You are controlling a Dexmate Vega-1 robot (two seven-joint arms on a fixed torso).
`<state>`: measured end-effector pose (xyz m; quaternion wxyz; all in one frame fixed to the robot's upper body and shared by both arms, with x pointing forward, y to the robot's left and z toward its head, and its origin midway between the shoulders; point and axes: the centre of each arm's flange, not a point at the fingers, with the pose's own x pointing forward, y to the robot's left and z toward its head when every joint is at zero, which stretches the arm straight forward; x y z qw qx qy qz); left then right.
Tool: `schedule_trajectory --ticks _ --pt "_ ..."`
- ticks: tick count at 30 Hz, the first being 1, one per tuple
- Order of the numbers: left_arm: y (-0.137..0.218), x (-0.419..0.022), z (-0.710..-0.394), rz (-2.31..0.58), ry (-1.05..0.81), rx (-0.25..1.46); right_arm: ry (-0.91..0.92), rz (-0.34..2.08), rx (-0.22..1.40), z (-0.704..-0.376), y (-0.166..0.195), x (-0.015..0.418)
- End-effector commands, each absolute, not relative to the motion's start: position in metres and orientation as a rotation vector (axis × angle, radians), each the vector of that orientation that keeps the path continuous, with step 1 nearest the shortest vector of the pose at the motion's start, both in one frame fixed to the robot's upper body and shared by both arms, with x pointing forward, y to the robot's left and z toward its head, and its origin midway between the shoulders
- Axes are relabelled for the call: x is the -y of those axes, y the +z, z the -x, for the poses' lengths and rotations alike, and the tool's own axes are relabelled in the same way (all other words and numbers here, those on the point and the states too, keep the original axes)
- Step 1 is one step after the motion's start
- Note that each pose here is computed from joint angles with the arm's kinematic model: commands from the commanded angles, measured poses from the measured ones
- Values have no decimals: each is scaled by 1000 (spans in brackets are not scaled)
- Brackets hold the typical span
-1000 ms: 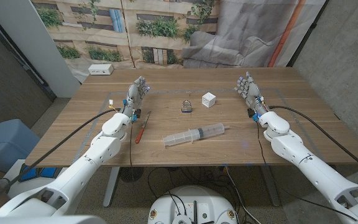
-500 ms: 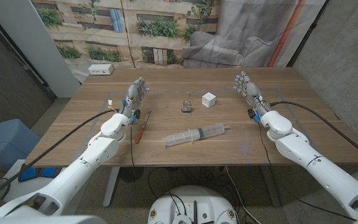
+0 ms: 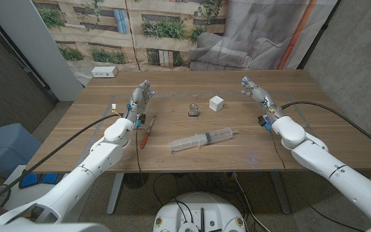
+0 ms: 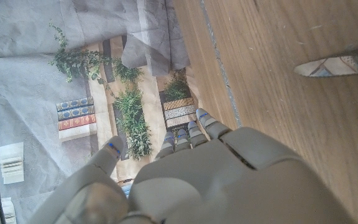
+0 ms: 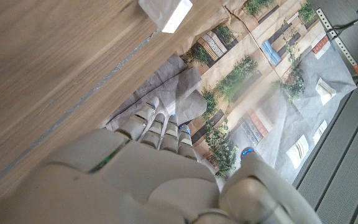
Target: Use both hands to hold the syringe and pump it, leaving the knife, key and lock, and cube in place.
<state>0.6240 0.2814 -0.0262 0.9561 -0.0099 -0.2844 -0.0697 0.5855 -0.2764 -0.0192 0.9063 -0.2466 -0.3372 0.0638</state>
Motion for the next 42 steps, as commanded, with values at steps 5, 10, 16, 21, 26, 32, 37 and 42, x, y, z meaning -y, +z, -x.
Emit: schedule_trajectory --ticks 5,10,16,21,26,32,37,42 --pt "-27 -282 -617 18 -113 566 111 791 750 -548 -20 267" --pt "-27 -281 -616 16 -109 565 114 914 761 -539 -19 260" --pt "-29 -280 -615 20 -98 568 100 1075 762 -528 -16 253" --pt "-32 -281 -613 22 -92 565 128 1150 748 -521 -18 247" --pt "-33 -284 -611 24 -88 570 134 1234 732 -512 -18 240" --pt "-33 -289 -611 23 -87 576 125 1308 718 -502 -20 231" --pt "-35 -292 -612 32 -62 595 124 1382 695 -493 -24 222" --pt "-38 -293 -614 47 -61 610 116 1464 667 -486 -28 215"
